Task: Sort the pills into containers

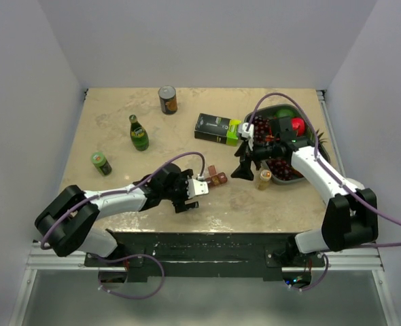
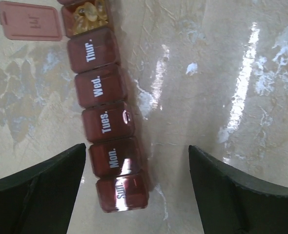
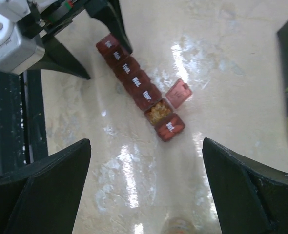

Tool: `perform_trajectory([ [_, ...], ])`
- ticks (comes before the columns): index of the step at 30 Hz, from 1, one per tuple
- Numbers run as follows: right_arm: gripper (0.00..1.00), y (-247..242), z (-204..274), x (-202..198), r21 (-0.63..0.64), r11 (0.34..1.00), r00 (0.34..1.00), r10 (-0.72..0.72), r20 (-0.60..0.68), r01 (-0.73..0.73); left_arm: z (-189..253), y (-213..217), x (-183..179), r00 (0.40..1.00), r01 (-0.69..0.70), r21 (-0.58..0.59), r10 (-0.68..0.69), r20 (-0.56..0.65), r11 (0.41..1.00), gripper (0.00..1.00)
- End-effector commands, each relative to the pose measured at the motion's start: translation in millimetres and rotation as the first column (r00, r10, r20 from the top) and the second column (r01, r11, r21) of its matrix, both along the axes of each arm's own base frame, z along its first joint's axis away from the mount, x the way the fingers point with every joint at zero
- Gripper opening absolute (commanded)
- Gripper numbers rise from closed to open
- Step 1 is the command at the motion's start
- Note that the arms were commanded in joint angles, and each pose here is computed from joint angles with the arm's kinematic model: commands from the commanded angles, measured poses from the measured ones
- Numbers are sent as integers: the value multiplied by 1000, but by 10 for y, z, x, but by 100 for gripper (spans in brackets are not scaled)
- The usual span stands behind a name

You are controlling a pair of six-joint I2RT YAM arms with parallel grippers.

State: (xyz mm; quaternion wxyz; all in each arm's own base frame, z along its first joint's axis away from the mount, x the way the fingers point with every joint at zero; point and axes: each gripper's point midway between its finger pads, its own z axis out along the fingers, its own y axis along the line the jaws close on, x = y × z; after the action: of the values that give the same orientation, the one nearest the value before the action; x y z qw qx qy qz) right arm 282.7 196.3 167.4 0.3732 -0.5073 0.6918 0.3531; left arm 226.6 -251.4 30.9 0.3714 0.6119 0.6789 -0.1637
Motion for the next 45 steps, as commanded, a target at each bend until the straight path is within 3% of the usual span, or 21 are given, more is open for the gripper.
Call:
perform_trajectory([
  [1,99,118,-19,-91,35,999,998,35,-43,-33,267,-158,292,995,1,-57,5,101,998,89],
  [9,99,114,-112,-77,28,999,997,29,-67,-27,173,-148,398,997,-27,-22,28,72,999,86],
  [18,99,127,-192,-67,6,1000,996,27,-86,-27,13,-197,412,1000,6,28,-6,-27,1000,70],
  [23,99,126,-236,-23,-19,1000,996,14,-88,-16,-70,-181,333,996,27,58,-22,-82,998,49],
  [24,99,136,-255,-19,-25,1000,995,13,-95,-15,-78,-168,335,996,24,62,-19,-82,998,41],
  [28,97,172,-260,73,-35,999,992,-27,-123,22,-85,-153,338,997,18,67,-13,-76,998,28],
  [32,85,252,-303,210,-28,997,977,-76,-200,72,-81,-158,315,997,26,64,-21,-76,998,18],
  [38,52,491,-530,439,-48,989,924,-146,-354,138,-90,-182,247,996,49,67,-43,-79,997,8],
  [45,21,601,-676,828,-121,956,913,-293,-283,269,-116,-192,201,995,63,77,-56,-84,995,1],
])
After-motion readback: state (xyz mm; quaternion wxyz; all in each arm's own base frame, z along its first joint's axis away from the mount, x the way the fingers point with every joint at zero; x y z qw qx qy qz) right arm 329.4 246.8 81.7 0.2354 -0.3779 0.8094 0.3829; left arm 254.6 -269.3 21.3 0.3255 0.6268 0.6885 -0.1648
